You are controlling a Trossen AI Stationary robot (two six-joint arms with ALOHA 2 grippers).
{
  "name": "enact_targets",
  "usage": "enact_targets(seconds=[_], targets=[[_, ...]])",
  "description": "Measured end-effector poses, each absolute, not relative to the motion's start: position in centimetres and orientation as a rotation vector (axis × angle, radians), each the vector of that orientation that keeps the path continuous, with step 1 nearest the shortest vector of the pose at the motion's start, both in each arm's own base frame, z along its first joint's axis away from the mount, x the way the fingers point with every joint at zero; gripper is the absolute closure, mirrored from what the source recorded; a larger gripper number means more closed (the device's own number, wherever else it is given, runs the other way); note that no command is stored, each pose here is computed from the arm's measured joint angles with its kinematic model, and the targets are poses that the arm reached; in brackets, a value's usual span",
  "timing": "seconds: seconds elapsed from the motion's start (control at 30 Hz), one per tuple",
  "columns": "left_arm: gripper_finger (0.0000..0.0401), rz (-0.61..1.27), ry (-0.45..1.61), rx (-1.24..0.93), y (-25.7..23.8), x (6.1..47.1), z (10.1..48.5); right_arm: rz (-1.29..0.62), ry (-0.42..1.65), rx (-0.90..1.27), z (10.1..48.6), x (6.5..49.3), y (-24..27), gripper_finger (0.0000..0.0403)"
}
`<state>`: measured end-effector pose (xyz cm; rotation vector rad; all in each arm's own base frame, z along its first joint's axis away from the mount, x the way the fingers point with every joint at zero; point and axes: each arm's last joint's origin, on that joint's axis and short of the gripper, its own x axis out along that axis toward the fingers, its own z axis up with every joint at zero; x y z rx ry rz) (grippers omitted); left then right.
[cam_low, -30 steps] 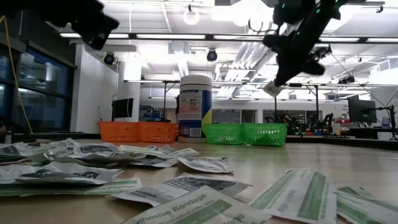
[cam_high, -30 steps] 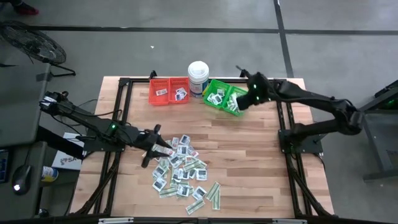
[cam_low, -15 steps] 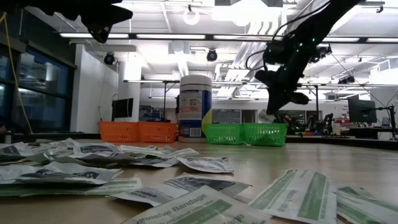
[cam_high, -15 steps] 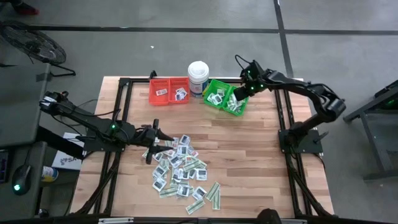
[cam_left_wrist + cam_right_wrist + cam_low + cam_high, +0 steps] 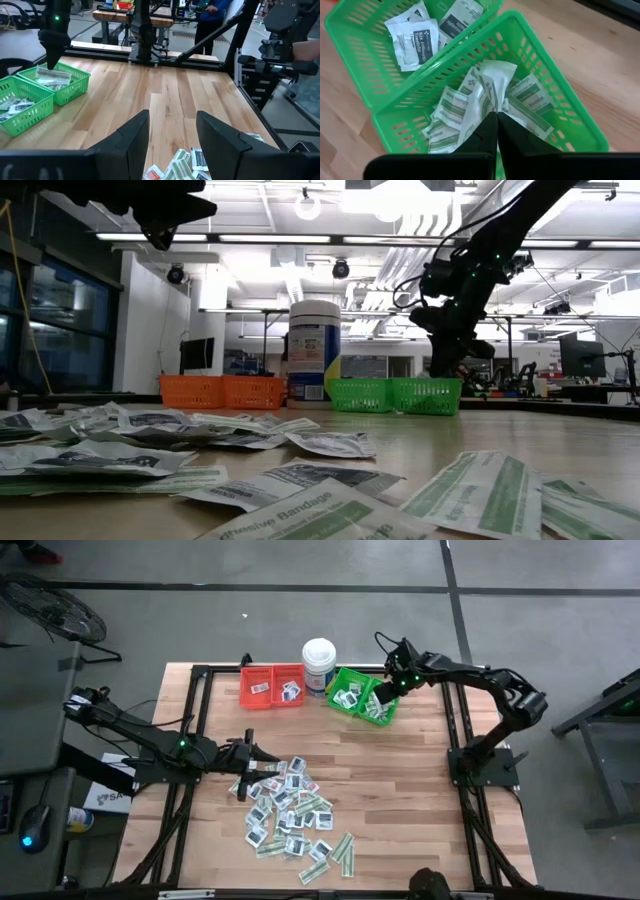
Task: Pick & Place First Aid Supplies
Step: Put the green bandage pack into the right green bin
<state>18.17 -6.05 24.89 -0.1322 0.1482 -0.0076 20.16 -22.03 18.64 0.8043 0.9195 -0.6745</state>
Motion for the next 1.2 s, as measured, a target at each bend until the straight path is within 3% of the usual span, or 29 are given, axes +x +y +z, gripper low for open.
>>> enact_targets(seconds=[0.13, 0.4, 0.57, 0.8, 1.2], targets=[[0.0239, -0.007, 0.148, -0.132, -6.0, 18.2, 24.9, -0.658, 0.92, 0.8, 18.6, 20.1, -22.0, 0.0365], [0.0239, -0.008, 0.148, -0.136, -6.0, 18.2, 24.9, -0.667, 0.948, 0.848, 18.8, 19.0, -22.1, 0.0264], [0.0239, -0.03, 0.151, -0.139, -6.1, 18.2, 24.9, -0.661, 0.916, 0.83, 20.5, 18.4, -21.5, 0.0228], [0.0239, -0.088, 0.158, -0.143, -6.3, 18.2, 24.9, -0.649, 0.827, 0.817, 23.7, 17.5, -19.6, 0.0225], [0.0239, -0.2, 0.177, -0.143, -6.6, 18.1, 24.8, -0.367, 0.881, 0.842, 27.1, 19.9, -10.4, 0.0246]])
